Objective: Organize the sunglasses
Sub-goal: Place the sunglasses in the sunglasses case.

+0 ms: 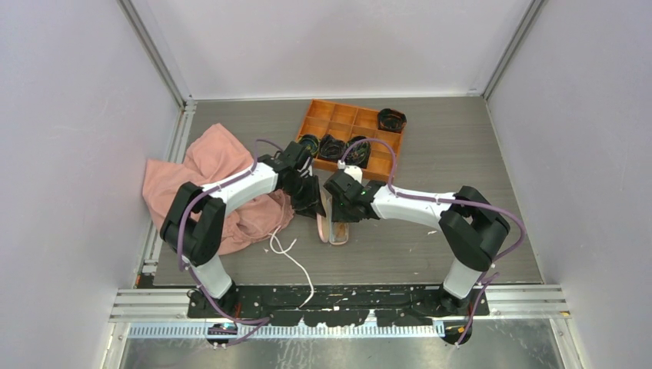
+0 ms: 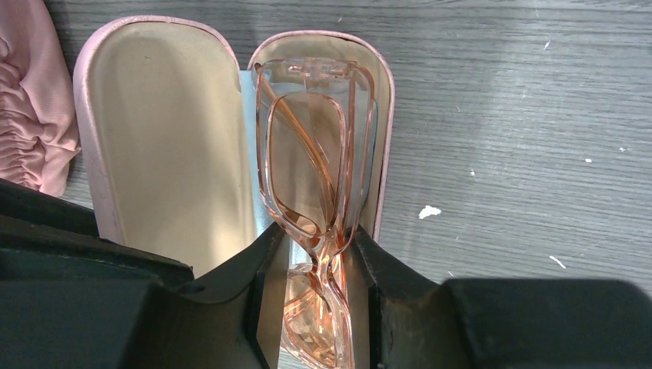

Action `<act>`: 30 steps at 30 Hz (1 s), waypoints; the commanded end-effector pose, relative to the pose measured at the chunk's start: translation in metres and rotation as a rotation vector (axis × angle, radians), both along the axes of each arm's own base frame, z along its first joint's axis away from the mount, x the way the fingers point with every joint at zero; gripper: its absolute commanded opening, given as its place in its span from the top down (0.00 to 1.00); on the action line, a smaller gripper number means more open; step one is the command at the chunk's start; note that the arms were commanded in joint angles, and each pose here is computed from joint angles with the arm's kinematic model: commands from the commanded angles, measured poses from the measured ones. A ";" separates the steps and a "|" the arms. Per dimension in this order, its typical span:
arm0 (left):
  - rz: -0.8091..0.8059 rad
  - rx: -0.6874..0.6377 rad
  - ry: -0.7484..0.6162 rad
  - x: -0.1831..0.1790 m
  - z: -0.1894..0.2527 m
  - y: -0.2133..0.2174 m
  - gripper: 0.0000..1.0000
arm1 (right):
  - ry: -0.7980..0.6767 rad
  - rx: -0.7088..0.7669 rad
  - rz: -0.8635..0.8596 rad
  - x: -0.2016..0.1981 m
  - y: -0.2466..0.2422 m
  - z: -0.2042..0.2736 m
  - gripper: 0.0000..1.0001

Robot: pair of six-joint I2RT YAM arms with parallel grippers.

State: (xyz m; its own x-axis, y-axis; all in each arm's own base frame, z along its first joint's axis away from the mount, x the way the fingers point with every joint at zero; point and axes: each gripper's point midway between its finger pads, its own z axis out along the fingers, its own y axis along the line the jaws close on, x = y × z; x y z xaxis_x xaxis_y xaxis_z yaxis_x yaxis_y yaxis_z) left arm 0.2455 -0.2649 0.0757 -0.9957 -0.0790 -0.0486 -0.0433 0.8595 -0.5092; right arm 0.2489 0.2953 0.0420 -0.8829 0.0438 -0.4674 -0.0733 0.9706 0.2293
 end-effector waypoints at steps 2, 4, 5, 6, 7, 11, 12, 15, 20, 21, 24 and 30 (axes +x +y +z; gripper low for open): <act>-0.004 -0.030 -0.034 0.002 0.013 -0.004 0.68 | -0.032 0.011 -0.016 0.003 0.003 0.012 0.72; -0.005 -0.030 -0.033 0.002 0.013 -0.004 0.68 | -0.025 0.009 -0.013 0.002 0.004 0.009 0.72; -0.006 -0.030 -0.033 0.001 0.013 -0.004 0.68 | -0.020 0.005 -0.011 0.001 0.004 0.007 0.71; -0.005 -0.030 -0.031 0.001 0.013 -0.004 0.68 | -0.014 0.000 -0.012 0.000 0.003 0.004 0.70; -0.006 -0.031 -0.032 0.001 0.013 -0.005 0.68 | -0.010 -0.002 -0.012 0.000 0.004 0.002 0.69; -0.008 -0.030 -0.030 0.002 0.012 -0.005 0.68 | -0.014 0.006 -0.014 0.000 0.005 0.004 0.64; -0.007 -0.029 -0.030 0.002 0.012 -0.005 0.68 | -0.018 0.007 -0.014 0.001 0.005 0.006 0.62; -0.008 -0.029 -0.030 0.002 0.012 -0.005 0.68 | -0.023 0.005 -0.010 0.001 0.005 0.010 0.60; -0.009 -0.027 -0.031 0.003 0.012 -0.005 0.68 | -0.015 0.003 -0.008 0.000 0.005 0.011 0.55; -0.009 -0.026 -0.030 0.002 0.011 -0.005 0.68 | -0.013 0.003 -0.006 -0.001 0.005 0.011 0.55; -0.009 -0.025 -0.028 0.003 0.011 -0.005 0.68 | -0.010 0.005 -0.003 -0.002 0.005 0.012 0.53; -0.011 -0.023 -0.028 0.002 0.010 -0.005 0.68 | -0.031 0.014 -0.010 -0.001 0.002 0.025 0.51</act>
State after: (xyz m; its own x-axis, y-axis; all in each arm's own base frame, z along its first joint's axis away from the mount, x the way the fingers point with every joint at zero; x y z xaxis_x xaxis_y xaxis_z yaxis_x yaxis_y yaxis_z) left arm 0.2446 -0.2657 0.0757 -0.9960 -0.0755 -0.0486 -0.0403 0.8596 -0.5094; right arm 0.2418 0.2934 0.0386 -0.8922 0.0326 -0.4504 -0.0705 0.9751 0.2102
